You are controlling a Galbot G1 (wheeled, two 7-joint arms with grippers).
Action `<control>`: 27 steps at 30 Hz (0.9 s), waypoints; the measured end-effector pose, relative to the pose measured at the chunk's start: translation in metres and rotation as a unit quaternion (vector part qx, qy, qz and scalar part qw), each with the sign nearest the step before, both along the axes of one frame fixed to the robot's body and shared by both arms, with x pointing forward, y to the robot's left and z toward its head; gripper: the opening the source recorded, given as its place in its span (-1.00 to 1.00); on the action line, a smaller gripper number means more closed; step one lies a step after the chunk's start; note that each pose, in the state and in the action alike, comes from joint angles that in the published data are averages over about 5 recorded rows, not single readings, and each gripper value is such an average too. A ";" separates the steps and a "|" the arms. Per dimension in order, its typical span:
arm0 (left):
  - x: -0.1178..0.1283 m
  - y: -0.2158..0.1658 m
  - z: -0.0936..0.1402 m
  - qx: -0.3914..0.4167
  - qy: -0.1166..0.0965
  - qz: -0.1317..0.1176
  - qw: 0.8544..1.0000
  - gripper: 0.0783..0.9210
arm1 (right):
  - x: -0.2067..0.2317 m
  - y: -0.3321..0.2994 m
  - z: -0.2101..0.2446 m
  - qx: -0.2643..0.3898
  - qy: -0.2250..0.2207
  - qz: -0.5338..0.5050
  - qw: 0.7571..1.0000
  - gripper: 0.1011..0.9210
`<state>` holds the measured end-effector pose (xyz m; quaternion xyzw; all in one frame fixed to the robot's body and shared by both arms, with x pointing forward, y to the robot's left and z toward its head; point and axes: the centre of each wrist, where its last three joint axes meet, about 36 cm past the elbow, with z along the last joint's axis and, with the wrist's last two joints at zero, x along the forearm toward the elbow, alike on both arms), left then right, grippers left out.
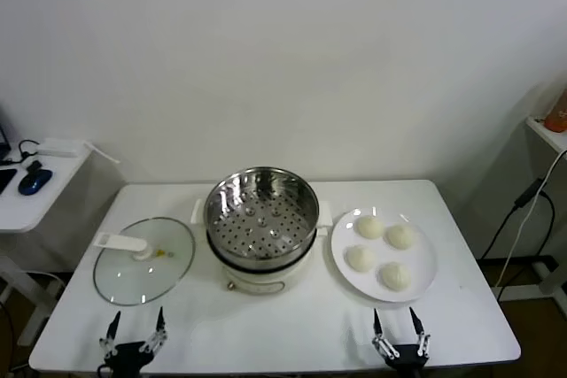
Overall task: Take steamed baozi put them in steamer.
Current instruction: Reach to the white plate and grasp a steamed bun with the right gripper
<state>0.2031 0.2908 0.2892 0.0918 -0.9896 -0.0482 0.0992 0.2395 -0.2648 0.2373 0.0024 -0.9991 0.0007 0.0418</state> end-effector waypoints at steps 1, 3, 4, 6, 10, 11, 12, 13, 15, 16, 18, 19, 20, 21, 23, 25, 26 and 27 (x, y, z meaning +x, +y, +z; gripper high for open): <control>0.000 0.000 0.000 0.000 0.000 0.000 1.000 0.77 | 0.004 -0.001 0.003 -0.001 0.002 -0.001 1.000 0.76; 0.000 0.000 0.000 0.001 0.000 -0.002 1.000 0.77 | 0.018 -0.004 0.015 -0.003 0.007 -0.004 1.000 0.76; 0.000 -0.001 0.000 0.002 0.000 -0.003 1.000 0.77 | 0.028 -0.005 0.023 -0.005 0.011 -0.005 1.000 0.76; 0.000 -0.001 0.000 0.003 -0.001 -0.005 1.000 0.77 | 0.050 -0.008 0.042 -0.006 0.020 -0.008 1.000 0.76; -0.001 -0.001 -0.002 0.005 0.000 -0.008 1.000 0.77 | 0.095 -0.014 0.083 -0.018 0.051 -0.003 0.999 0.76; -0.001 -0.002 -0.003 0.006 0.001 -0.009 1.000 0.77 | 0.106 -0.015 0.093 -0.025 0.062 0.002 0.998 0.76; -0.001 -0.002 -0.003 0.006 0.001 -0.011 1.000 0.77 | 0.118 -0.017 0.103 -0.035 0.072 0.009 0.997 0.76; -0.001 -0.002 -0.004 0.007 0.001 -0.012 1.000 0.77 | 0.129 -0.018 0.113 -0.047 0.083 0.018 0.995 0.76; -0.001 -0.002 -0.004 0.010 0.001 -0.015 1.000 0.77 | 0.150 -0.019 0.133 -0.076 0.102 0.039 0.991 0.76; -0.001 -0.002 -0.004 0.011 0.001 -0.016 1.000 0.77 | 0.161 -0.020 0.143 -0.095 0.109 0.052 0.988 0.76; -0.001 -0.001 -0.005 0.015 0.000 -0.018 1.000 0.77 | 0.182 -0.020 0.162 -0.135 0.122 0.083 0.980 0.76; -0.001 -0.001 -0.005 0.016 0.000 -0.019 1.000 0.77 | 0.193 -0.019 0.172 -0.157 0.127 0.102 0.974 0.76; -0.001 0.000 -0.005 0.017 0.000 -0.020 1.000 0.77 | 0.203 -0.018 0.181 -0.180 0.132 0.120 0.967 0.76; -0.001 0.000 -0.005 0.018 -0.001 -0.021 1.000 0.77 | 0.212 -0.018 0.190 -0.203 0.137 0.139 0.959 0.76; 0.000 0.000 -0.005 0.020 -0.001 -0.022 1.000 0.77 | 0.230 -0.016 0.208 -0.249 0.149 0.178 0.940 0.76; -0.001 0.001 -0.006 0.022 -0.002 -0.023 0.999 0.77 | 0.246 -0.016 0.224 -0.292 0.164 0.213 0.918 0.76; -0.001 0.001 -0.006 0.023 -0.002 -0.024 0.999 0.77 | 0.253 -0.017 0.232 -0.312 0.172 0.229 0.906 0.76; -0.002 0.001 -0.006 0.023 -0.001 -0.025 0.999 0.77 | 0.259 -0.018 0.239 -0.331 0.181 0.244 0.893 0.76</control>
